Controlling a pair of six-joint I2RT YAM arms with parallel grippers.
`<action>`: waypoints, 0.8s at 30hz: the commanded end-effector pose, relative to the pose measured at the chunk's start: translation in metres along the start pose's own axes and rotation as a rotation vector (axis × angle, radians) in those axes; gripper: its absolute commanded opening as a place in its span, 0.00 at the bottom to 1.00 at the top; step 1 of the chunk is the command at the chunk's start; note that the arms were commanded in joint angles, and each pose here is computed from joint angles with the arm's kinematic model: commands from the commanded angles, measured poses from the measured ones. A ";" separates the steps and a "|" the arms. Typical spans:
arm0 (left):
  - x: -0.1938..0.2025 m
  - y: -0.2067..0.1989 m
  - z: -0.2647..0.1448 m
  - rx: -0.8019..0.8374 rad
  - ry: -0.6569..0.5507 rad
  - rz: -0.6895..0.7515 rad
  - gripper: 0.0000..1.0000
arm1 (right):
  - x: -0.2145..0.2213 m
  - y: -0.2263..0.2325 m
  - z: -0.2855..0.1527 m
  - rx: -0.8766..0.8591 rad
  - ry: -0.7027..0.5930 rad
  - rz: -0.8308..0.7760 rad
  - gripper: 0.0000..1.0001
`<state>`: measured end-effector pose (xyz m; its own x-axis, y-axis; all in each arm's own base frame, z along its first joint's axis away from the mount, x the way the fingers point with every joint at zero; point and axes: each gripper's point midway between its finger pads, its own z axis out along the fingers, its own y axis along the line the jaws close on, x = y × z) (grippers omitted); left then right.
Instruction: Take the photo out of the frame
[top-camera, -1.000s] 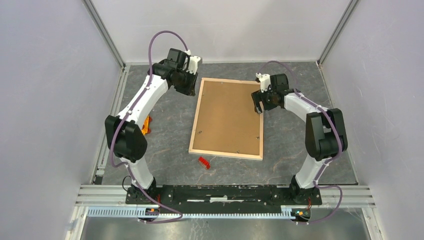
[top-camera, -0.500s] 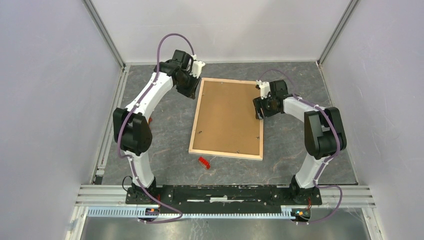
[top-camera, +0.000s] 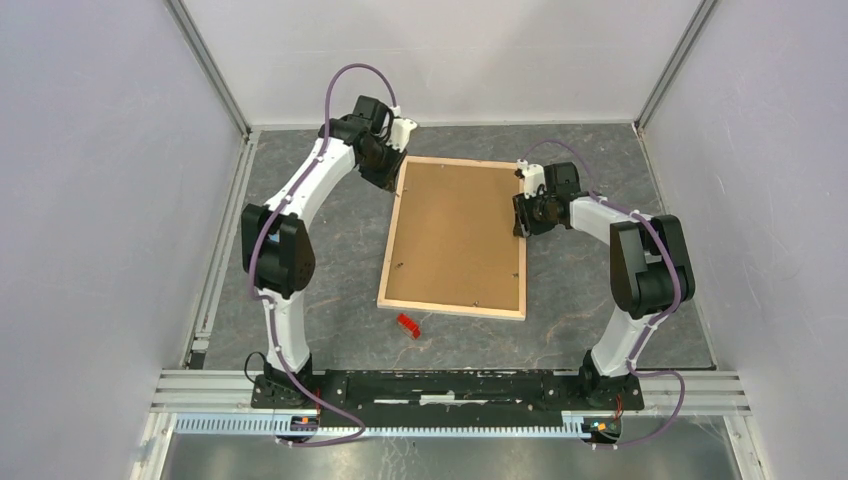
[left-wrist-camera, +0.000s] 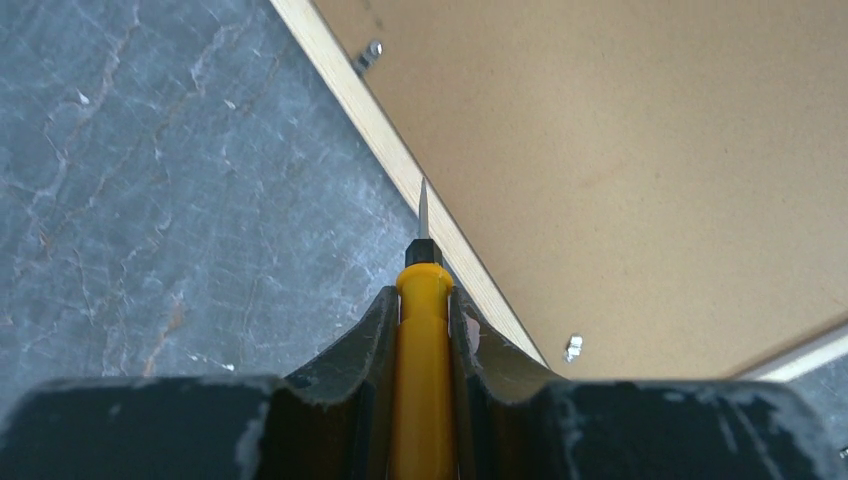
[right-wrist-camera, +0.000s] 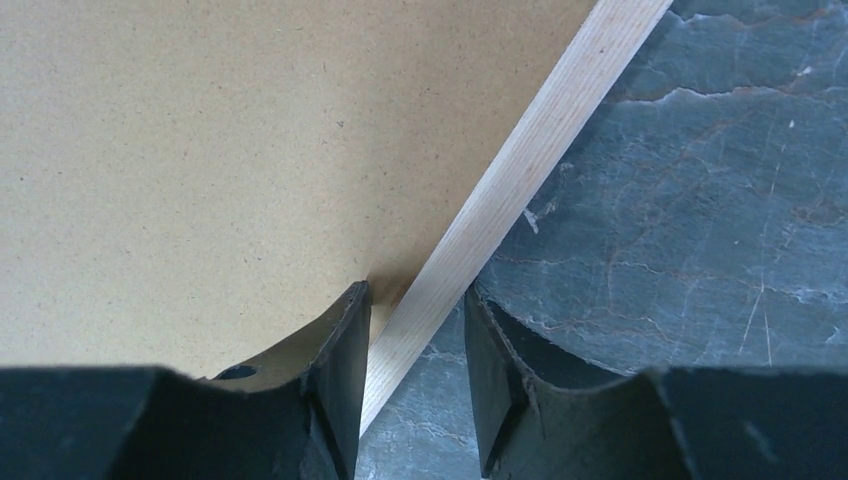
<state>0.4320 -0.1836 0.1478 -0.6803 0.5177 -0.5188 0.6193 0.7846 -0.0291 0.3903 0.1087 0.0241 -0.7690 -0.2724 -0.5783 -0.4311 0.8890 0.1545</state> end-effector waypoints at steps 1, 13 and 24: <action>-0.031 0.014 -0.001 -0.040 -0.073 0.073 0.02 | 0.021 0.022 0.006 -0.083 0.051 -0.009 0.37; -0.037 0.040 0.029 -0.149 -0.003 0.201 0.02 | 0.028 0.022 0.009 -0.093 0.066 -0.027 0.38; -0.043 0.034 0.046 -0.109 -0.013 0.229 0.02 | 0.035 0.024 0.010 -0.110 0.074 -0.052 0.38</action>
<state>0.4866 -0.1830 0.1085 -0.6037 0.6519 -0.4588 0.6765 0.7234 0.1377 0.3923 0.1159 0.0238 -0.7383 -0.2819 -0.6127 -0.4695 0.8670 0.1669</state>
